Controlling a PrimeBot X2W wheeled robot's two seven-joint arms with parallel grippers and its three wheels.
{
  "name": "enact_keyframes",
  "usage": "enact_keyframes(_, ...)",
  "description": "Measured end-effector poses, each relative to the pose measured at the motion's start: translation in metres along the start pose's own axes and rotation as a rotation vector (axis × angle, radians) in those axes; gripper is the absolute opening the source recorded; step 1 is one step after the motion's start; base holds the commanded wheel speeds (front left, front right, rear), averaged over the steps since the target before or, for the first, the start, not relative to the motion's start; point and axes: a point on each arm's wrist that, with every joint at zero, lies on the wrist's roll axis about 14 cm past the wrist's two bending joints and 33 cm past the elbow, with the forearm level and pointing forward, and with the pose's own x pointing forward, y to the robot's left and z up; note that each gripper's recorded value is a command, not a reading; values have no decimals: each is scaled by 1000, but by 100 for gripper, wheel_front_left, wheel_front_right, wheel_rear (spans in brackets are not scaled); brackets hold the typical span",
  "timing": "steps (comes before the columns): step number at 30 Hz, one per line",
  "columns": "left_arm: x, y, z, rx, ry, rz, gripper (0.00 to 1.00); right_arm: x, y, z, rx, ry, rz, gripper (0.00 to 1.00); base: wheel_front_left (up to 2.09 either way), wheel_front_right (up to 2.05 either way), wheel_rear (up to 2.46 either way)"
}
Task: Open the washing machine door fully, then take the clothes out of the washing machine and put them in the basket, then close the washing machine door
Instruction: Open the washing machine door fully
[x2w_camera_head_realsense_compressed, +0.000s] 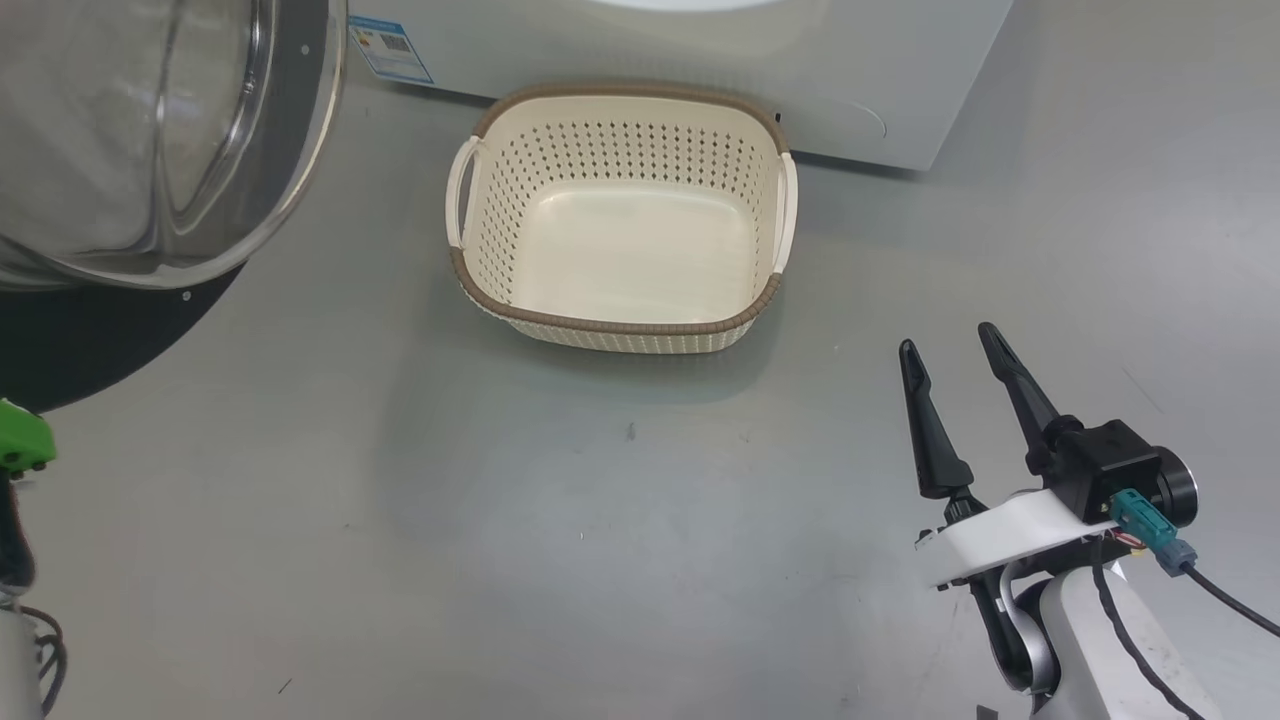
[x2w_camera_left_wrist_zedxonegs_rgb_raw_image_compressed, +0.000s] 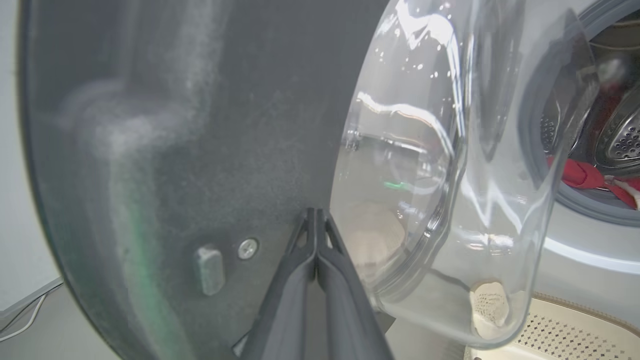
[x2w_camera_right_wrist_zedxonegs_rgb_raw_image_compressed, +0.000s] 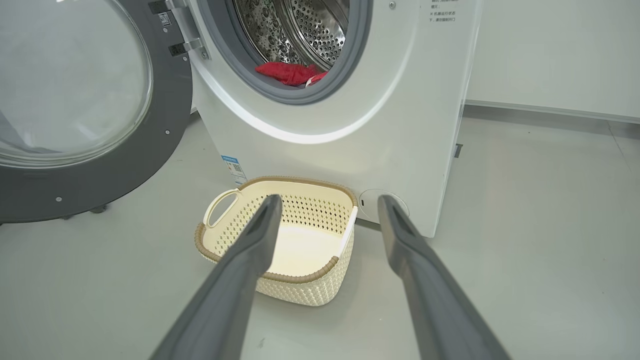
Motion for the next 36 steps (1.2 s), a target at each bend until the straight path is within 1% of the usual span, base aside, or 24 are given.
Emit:
enact_keyframes(3,7,7,-1,21,6,19,0,2,-5,-6,-1,14,-6,100,0,0,0)
enact_keyframes(10,20,16,-5,25,18,52,0,6,-15,-11,-1,22,-20,100,0,0,0)
enact_keyframes(21,22,17,-17,29,46,63,0,8,-21,-16,-5,37,-29,100,0,0,0)
enact_keyframes(27,17,13,-15,36,44,38,0,7,-15,-11,-13,29,-22,100,0,0,0)
enact_keyframes(36,5,-9,-1,51,3,-53,0,1,-4,6,-18,-8,-16,100,0,0,0)
